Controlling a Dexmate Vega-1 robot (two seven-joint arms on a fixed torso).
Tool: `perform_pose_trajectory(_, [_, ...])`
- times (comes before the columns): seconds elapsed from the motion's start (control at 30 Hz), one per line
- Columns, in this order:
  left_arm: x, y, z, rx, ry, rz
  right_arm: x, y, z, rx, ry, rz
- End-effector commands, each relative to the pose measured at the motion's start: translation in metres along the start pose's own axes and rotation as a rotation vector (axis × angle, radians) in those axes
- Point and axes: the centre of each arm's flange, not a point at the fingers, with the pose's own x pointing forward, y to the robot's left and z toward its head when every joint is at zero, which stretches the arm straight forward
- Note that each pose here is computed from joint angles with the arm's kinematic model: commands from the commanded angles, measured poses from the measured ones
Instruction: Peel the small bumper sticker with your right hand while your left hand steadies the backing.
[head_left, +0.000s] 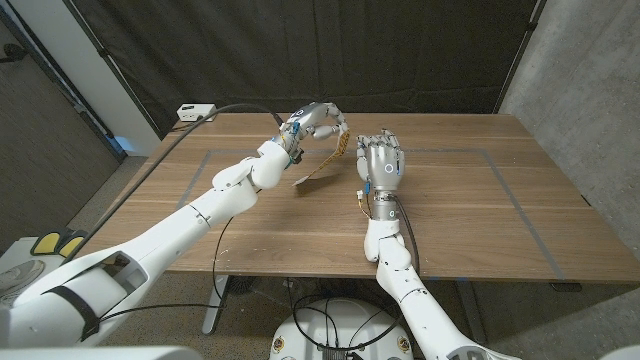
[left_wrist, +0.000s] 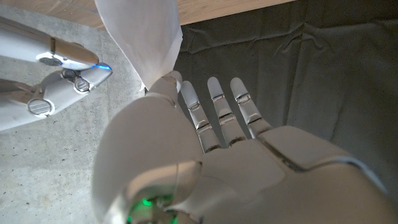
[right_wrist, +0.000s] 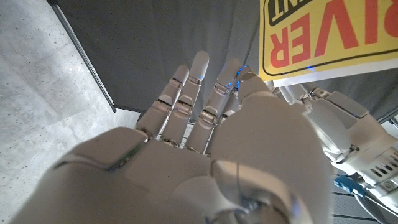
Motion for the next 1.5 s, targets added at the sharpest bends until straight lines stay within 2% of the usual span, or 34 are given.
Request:
perform_pose_trajectory(0.03, [0.023,-0.002,-0.028,-0.392,-0.039,-0.132,-0.001,0.000,0.003,-0.002,0.004,0.002])
perform_pose_trajectory(0.23, [0.042,-0.009,-0.037,-0.581,-0.106,-0.218,-0.002,-0.001,0.006,0.001,0.014,0.002])
perform_pose_trajectory(0.4, [0.053,-0.015,-0.042,-0.669,-0.148,-0.271,-0.002,0.000,0.008,-0.033,0.014,0.003])
perform_pose_trajectory(0.63, [0.061,-0.015,-0.041,-0.637,-0.160,-0.355,-0.004,-0.002,0.006,-0.061,0.029,0.002])
perform_pose_trajectory(0.8, [0.060,-0.014,-0.041,-0.620,-0.157,-0.384,-0.002,-0.001,0.007,-0.059,0.044,0.003])
perform_pose_trajectory(0.87, [0.058,-0.012,-0.043,-0.603,-0.145,-0.399,-0.001,0.000,0.007,-0.059,0.067,0.005])
perform_pose_trajectory(1.07, [0.054,-0.010,-0.045,-0.593,-0.135,-0.422,0.002,0.001,0.009,-0.077,0.077,0.004])
perform_pose_trajectory(1.5, [0.052,-0.009,-0.048,-0.591,-0.121,-0.409,0.004,0.005,0.012,-0.055,0.012,0.004])
